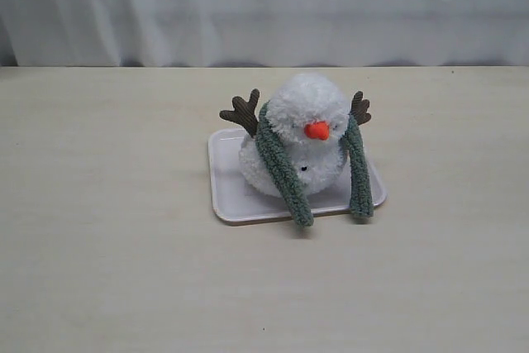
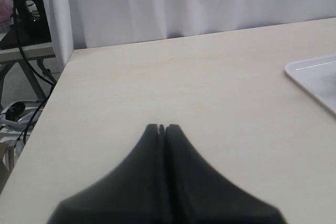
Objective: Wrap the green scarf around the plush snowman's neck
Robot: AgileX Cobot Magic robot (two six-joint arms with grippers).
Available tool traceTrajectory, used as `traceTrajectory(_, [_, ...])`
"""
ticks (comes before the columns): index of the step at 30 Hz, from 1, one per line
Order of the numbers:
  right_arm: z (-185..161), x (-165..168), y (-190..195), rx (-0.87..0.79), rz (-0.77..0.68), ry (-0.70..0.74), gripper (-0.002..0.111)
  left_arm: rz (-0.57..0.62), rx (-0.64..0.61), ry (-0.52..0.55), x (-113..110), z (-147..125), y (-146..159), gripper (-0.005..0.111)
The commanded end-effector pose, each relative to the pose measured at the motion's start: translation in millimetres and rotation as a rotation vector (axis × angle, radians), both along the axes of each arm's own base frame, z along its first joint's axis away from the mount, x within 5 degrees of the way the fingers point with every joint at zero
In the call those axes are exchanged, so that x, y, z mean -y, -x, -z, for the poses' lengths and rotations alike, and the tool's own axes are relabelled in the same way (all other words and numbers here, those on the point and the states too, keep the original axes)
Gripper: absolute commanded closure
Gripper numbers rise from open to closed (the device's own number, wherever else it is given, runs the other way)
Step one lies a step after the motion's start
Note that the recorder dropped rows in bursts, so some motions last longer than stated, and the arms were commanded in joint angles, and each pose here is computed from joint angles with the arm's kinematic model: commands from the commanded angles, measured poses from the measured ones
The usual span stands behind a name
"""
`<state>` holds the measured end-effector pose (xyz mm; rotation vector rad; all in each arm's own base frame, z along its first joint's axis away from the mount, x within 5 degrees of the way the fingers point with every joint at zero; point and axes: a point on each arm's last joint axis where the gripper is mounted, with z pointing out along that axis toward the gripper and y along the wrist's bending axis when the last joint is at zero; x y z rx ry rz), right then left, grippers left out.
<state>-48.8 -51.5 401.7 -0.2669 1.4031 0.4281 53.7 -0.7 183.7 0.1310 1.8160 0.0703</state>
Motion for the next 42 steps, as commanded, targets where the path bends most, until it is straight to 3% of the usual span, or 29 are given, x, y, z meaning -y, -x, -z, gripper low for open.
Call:
traceTrajectory(1, [4.3,2.3,4.0,0.005,0.009,0.002,0.104,0.000,0.010,-0.001,0.0,-0.1,-0.2,0.107])
traceTrajectory(11, [15.4,-14.8,5.3,-0.062,0.193,0.016,0.104,0.000,0.010,-0.001,0.0,-0.1,-0.2,0.107])
traceTrajectory(22, [17.3,-70.0,13.2,-0.148,0.210,-0.239,0.104,0.000,0.010,-0.001,0.0,-0.1,-0.2,0.107])
traceTrajectory(31, [21.5,-68.9,-10.1,0.033,0.398,-0.126,0.104,0.000,0.010,-0.001,0.0,-0.1,-0.2,0.107])
traceTrajectory(42, [65.0,-51.7,-58.3,0.192,0.547,-0.023,0.104,0.000,0.010,-0.001,0.0,-0.1,-0.2,0.107])
